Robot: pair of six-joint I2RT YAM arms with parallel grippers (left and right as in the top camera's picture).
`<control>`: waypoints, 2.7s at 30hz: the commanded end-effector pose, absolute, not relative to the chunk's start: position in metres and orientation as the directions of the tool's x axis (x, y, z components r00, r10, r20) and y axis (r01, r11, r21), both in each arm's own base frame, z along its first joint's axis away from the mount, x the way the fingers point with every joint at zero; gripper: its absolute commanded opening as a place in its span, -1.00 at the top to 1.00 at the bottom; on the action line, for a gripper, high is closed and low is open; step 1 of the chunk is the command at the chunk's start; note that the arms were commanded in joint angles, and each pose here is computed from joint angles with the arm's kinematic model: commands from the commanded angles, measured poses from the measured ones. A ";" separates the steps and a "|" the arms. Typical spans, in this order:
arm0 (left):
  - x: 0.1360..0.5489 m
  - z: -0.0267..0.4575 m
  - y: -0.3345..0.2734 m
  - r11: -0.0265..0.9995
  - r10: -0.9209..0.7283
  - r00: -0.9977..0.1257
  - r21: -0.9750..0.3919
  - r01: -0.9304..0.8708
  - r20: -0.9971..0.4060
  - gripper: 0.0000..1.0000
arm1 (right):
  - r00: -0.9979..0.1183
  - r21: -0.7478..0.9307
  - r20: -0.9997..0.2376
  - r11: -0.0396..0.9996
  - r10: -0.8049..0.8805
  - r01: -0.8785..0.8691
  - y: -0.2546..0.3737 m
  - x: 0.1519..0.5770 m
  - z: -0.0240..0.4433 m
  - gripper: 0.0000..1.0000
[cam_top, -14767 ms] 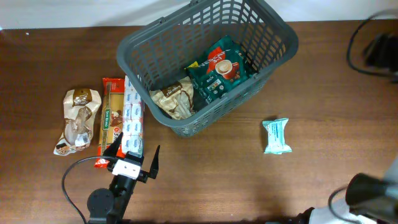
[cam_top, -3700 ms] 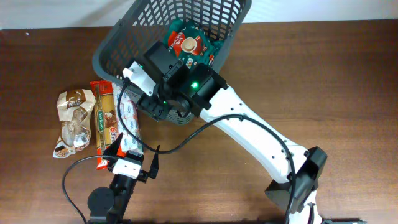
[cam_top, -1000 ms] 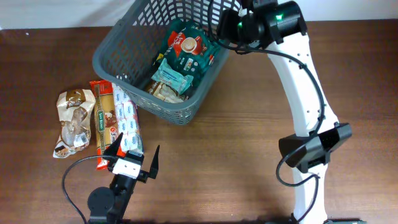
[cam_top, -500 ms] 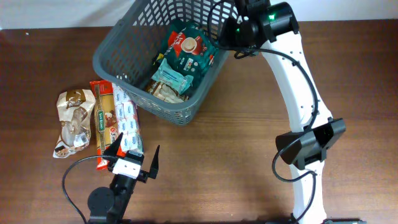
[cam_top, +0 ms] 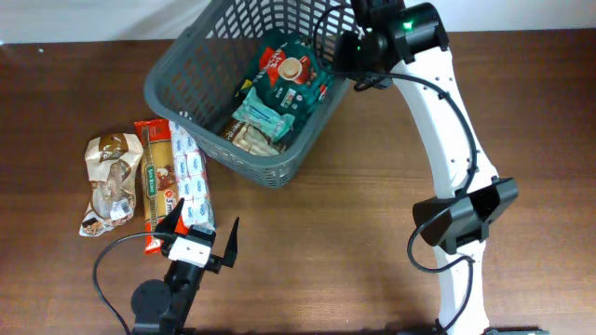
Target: Pack container
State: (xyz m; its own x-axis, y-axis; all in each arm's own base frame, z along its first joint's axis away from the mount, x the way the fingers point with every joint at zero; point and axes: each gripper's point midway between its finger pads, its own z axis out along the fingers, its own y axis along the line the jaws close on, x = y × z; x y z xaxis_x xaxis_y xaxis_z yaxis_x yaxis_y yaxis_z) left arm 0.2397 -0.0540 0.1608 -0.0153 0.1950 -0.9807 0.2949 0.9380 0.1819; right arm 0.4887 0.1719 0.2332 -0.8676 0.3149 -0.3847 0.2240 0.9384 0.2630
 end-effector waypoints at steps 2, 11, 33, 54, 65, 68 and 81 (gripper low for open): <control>0.240 0.156 -0.054 0.940 0.192 -0.028 0.175 0.293 -0.981 -0.99 | -0.825 0.176 -0.459 0.944 0.330 0.279 0.142 0.483 0.253 -0.13; 0.240 0.156 -0.054 0.940 0.192 -0.028 0.175 0.293 -0.981 -0.99 | -0.797 0.146 -0.505 0.943 0.331 0.300 0.128 0.473 0.275 -0.13; 0.240 0.156 -0.054 0.940 0.192 -0.028 0.175 0.293 -0.981 -0.98 | -0.777 0.128 -0.541 0.945 0.320 0.300 0.129 0.472 0.284 -0.13; 0.240 0.156 -0.054 0.940 0.192 -0.028 0.175 0.293 -0.981 -0.99 | -0.819 0.109 -0.500 0.958 0.283 0.265 0.158 0.480 0.250 0.00; 0.240 0.156 -0.054 0.940 0.192 -0.028 0.175 0.293 -0.981 -0.99 | -0.830 0.093 -0.480 0.957 0.284 0.273 0.159 0.482 0.238 0.69; 0.240 0.156 -0.054 0.940 0.192 -0.028 0.175 0.293 -0.981 -0.99 | -0.829 0.091 -0.482 0.957 0.283 0.274 0.158 0.482 0.238 0.92; 0.240 0.156 -0.054 0.940 0.192 -0.028 0.175 0.293 -0.981 -0.99 | -0.829 0.087 -0.476 0.954 0.293 0.287 0.154 0.475 0.243 0.92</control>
State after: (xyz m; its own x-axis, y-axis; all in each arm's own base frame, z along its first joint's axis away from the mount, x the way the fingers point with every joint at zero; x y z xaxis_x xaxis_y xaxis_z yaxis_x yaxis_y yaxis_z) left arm 0.2397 -0.0540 0.1606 -0.0160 0.1951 -0.9807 0.2951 0.9380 0.1818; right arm 0.4845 0.1542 0.2442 -0.8065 0.3378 -0.4852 0.3153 0.9400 0.1304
